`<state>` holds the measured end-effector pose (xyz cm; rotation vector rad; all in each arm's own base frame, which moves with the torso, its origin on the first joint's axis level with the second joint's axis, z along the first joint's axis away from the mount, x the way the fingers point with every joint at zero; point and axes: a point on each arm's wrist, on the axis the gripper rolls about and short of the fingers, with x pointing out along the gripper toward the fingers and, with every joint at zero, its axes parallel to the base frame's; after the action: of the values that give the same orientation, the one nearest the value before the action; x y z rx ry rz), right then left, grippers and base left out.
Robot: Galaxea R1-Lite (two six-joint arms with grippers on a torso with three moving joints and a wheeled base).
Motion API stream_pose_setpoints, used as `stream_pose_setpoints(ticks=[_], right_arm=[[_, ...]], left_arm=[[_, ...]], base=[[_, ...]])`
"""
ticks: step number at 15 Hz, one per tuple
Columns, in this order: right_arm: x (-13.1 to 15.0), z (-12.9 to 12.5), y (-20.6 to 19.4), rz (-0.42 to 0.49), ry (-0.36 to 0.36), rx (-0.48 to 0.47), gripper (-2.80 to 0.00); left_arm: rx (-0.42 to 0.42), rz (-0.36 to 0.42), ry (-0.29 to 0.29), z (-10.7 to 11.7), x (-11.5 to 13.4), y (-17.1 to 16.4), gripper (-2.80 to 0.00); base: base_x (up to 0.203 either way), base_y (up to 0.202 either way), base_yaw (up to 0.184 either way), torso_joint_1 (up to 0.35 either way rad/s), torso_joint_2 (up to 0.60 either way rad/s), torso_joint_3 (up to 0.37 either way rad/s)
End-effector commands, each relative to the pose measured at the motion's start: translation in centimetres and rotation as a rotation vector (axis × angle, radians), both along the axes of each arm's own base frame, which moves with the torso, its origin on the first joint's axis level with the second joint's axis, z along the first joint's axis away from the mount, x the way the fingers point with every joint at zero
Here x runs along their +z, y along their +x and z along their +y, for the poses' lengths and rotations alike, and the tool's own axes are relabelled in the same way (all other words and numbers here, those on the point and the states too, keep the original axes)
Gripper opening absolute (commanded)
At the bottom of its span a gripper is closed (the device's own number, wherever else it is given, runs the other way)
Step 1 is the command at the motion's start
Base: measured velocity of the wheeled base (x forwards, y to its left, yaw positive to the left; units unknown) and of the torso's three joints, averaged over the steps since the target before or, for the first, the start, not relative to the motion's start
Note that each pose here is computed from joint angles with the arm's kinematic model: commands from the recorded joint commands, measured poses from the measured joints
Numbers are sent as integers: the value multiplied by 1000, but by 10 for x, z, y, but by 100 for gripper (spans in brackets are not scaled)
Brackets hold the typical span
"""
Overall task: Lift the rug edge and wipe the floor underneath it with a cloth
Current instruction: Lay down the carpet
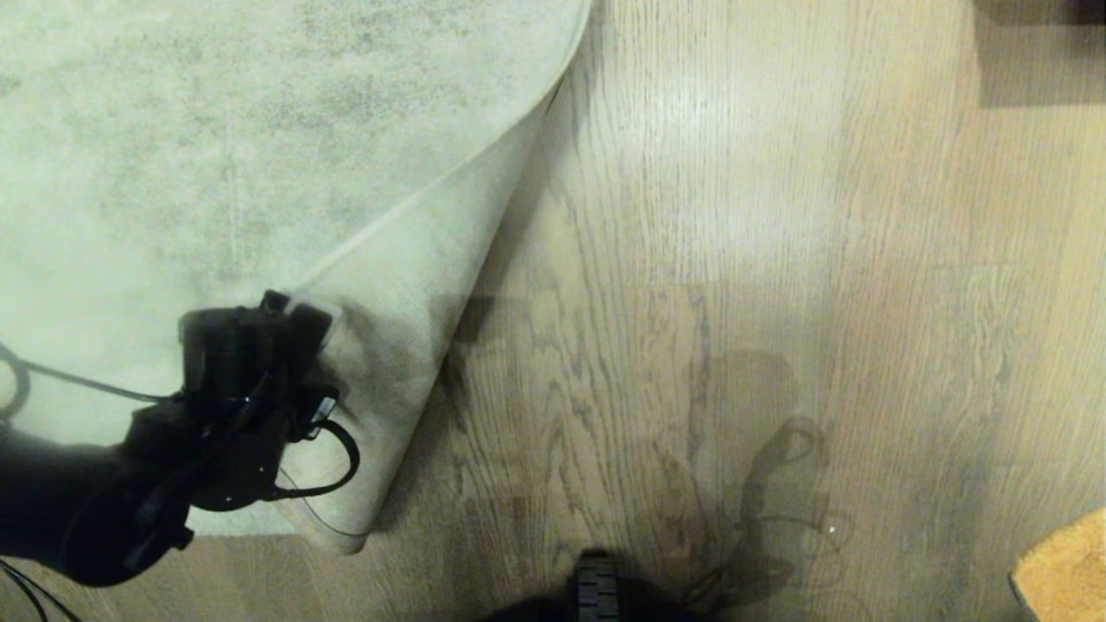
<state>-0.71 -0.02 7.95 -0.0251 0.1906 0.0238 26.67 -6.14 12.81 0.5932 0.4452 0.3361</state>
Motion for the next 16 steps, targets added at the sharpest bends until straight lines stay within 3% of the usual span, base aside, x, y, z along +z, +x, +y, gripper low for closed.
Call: stream_pose_setpoints(ticks=[1, 6, 11, 16], right_arm=[[0, 0, -1, -8, -2, -1, -280], [0, 0, -3, -36, -1, -6, -280], [-3, 0, -16, -202, 7, -17, -280], [-3, 0, -16, -202, 9, -18, -280]], left_arm=[[4, -24, -4, 1, 6, -3, -280], [-2, -30, -4, 0, 8, -4, -280], [-12, -35, -6, -3, 9, -6, -280], [-12, -42, -8, -3, 11, -4, -280]], base=[[0, 0, 0, 0, 0, 0], [0, 0, 0, 0, 0, 0], [0, 0, 0, 0, 0, 0], [0, 0, 0, 0, 0, 0]])
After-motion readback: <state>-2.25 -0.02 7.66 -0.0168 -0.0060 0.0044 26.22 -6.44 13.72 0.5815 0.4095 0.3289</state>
